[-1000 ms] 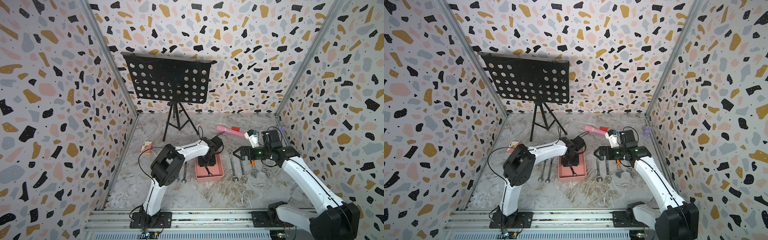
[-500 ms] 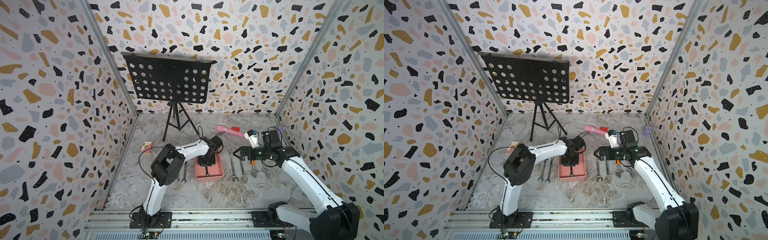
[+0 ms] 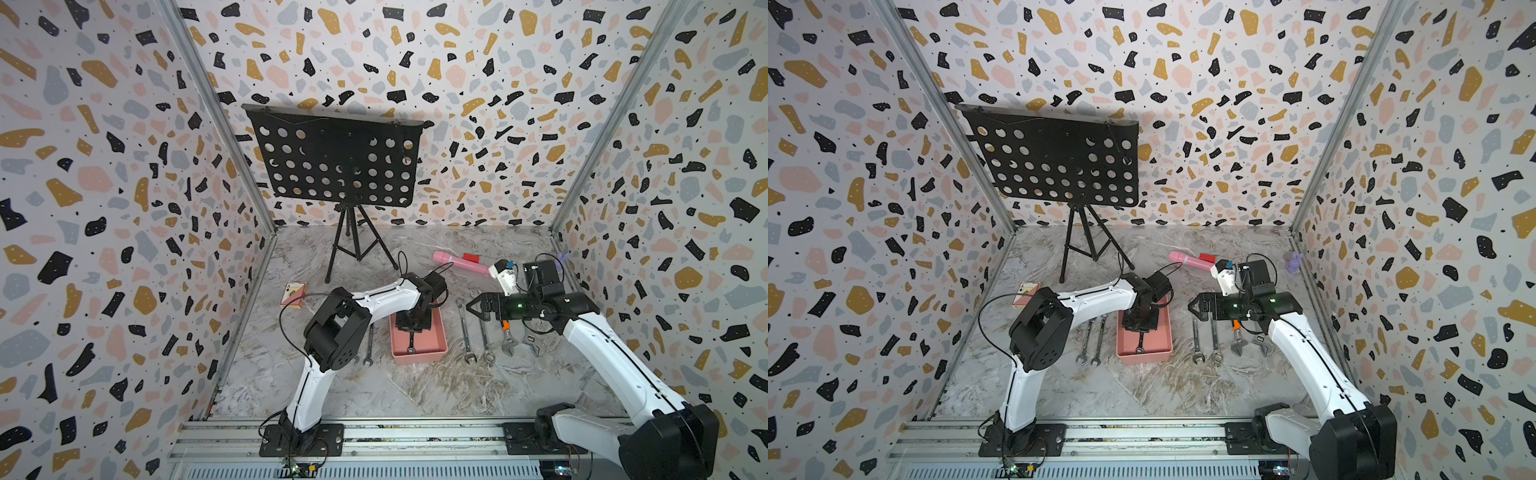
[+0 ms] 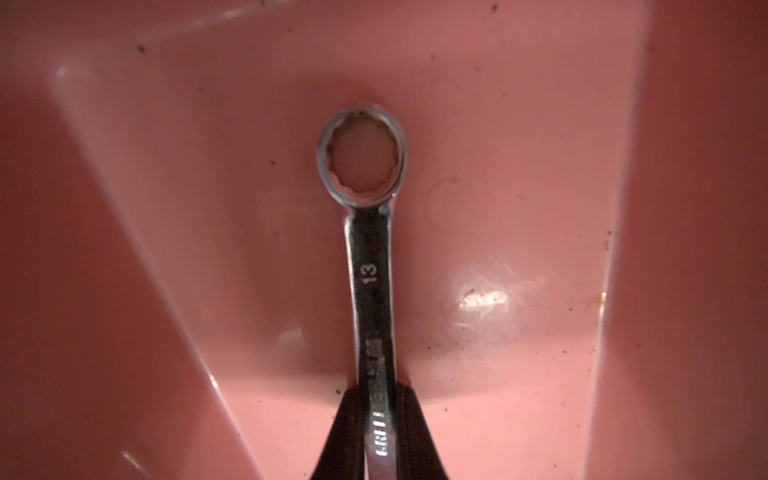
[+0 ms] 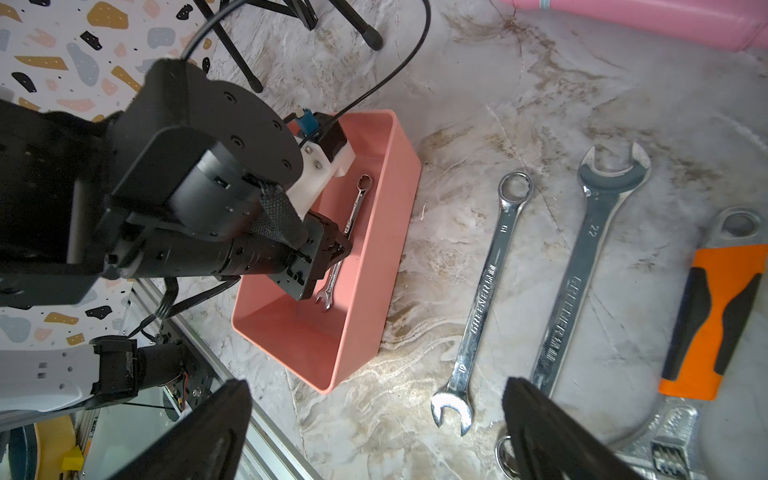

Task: Take out the wrench from the storage box
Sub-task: Pick up the wrench from the storage box, then place the wrench at the center of the board.

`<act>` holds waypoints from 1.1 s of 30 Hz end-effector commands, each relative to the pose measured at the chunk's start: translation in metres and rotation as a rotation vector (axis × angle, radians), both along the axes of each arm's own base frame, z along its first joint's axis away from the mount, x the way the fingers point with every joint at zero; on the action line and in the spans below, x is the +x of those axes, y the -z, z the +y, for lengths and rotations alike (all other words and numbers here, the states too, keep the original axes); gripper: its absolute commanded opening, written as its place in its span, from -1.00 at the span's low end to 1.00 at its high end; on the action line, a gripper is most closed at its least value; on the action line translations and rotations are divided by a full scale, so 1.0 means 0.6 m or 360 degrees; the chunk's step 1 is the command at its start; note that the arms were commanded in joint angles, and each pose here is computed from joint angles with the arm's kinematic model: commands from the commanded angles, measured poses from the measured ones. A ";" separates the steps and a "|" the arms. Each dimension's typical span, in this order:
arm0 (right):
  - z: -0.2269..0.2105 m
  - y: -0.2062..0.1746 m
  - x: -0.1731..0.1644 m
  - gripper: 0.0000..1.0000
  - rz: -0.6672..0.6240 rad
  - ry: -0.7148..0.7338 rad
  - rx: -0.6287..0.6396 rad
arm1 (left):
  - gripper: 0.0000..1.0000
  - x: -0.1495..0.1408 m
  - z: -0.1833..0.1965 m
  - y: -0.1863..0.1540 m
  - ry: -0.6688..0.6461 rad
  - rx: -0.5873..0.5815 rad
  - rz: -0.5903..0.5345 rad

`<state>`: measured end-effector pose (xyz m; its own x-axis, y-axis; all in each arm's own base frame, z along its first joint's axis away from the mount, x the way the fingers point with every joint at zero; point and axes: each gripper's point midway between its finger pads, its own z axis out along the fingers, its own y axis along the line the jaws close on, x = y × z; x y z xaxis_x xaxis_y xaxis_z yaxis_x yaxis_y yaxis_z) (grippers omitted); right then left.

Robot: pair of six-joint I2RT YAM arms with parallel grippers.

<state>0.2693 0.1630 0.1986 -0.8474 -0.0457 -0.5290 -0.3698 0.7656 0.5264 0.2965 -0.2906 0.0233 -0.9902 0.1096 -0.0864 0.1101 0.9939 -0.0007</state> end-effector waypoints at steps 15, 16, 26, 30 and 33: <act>0.000 -0.004 -0.002 1.00 -0.0007 -0.0010 0.0007 | -1.00 0.025 0.017 -0.119 0.0013 0.0002 -0.0198; -0.001 -0.004 -0.002 1.00 -0.0007 -0.0011 0.0006 | -1.00 0.024 0.018 -0.127 0.0020 0.0003 -0.0204; 0.000 -0.007 0.000 1.00 -0.0015 -0.0013 0.0011 | -1.00 0.011 0.041 -0.219 0.0044 0.0004 -0.0276; 0.001 -0.009 0.001 1.00 -0.0019 -0.0014 0.0016 | -1.00 -0.008 0.083 -0.233 0.0060 0.0085 -0.0270; 0.001 -0.008 0.000 1.00 -0.0015 -0.0014 0.0018 | -1.00 -0.027 0.128 -0.219 0.0010 0.0119 -0.0212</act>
